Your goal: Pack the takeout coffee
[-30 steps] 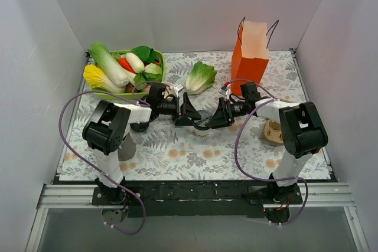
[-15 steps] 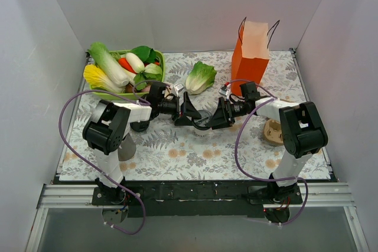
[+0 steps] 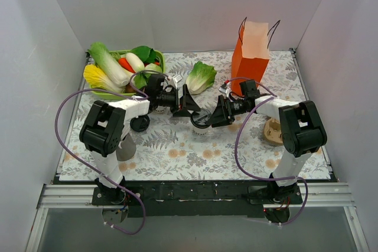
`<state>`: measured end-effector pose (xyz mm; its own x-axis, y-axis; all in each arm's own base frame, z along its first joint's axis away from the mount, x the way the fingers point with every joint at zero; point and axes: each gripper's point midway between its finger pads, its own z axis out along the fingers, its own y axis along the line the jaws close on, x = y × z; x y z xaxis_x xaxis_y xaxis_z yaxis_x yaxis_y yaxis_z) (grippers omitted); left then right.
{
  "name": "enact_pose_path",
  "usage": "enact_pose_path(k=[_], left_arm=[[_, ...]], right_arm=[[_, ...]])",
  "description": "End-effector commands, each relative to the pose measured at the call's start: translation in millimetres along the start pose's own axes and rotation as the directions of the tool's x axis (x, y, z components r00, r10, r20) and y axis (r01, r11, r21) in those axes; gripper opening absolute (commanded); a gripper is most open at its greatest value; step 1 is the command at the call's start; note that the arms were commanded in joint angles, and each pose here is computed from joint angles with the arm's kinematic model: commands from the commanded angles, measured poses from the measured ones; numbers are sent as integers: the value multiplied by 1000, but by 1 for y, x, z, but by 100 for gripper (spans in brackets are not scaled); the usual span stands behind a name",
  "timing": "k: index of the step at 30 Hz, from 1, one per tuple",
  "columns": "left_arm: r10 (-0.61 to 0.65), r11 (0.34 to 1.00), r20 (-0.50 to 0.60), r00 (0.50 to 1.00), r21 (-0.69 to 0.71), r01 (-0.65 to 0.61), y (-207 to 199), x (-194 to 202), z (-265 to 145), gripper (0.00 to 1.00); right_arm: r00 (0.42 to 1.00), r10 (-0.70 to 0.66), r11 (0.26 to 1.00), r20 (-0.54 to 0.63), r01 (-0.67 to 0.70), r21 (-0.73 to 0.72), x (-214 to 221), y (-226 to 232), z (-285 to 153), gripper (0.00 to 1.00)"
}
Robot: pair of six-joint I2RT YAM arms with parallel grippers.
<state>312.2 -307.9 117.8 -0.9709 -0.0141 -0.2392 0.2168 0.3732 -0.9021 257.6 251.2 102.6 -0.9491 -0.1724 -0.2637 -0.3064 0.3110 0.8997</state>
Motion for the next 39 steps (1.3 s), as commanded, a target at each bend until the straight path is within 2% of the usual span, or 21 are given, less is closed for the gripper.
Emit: enact_pose_path(k=[1, 7, 15, 25, 29, 39], left_arm=[[195, 980, 94, 976, -52, -191, -25, -31, -13, 97], [157, 985, 85, 984, -85, -150, -5, -38, -3, 95], [157, 987, 60, 986, -28, -155, -2, -32, 5, 93], [53, 995, 57, 997, -89, -48, 25, -19, 9, 90], [85, 996, 48, 995, -3, -85, 5, -17, 6, 90], [61, 998, 38, 997, -22, -60, 10, -12, 3, 90]], right_arm=[[999, -31, 994, 29, 28, 107, -9, -23, -1, 82], [999, -30, 994, 23, 27, 108, -9, -24, -1, 82], [999, -28, 994, 22, 26, 109, -9, -24, -1, 82], [1000, -15, 994, 19, 13, 109, -8, -26, 0, 82], [1000, -13, 994, 21, 10, 110, -8, -26, -1, 82], [1000, -9, 994, 19, 7, 109, -8, -27, 0, 82]])
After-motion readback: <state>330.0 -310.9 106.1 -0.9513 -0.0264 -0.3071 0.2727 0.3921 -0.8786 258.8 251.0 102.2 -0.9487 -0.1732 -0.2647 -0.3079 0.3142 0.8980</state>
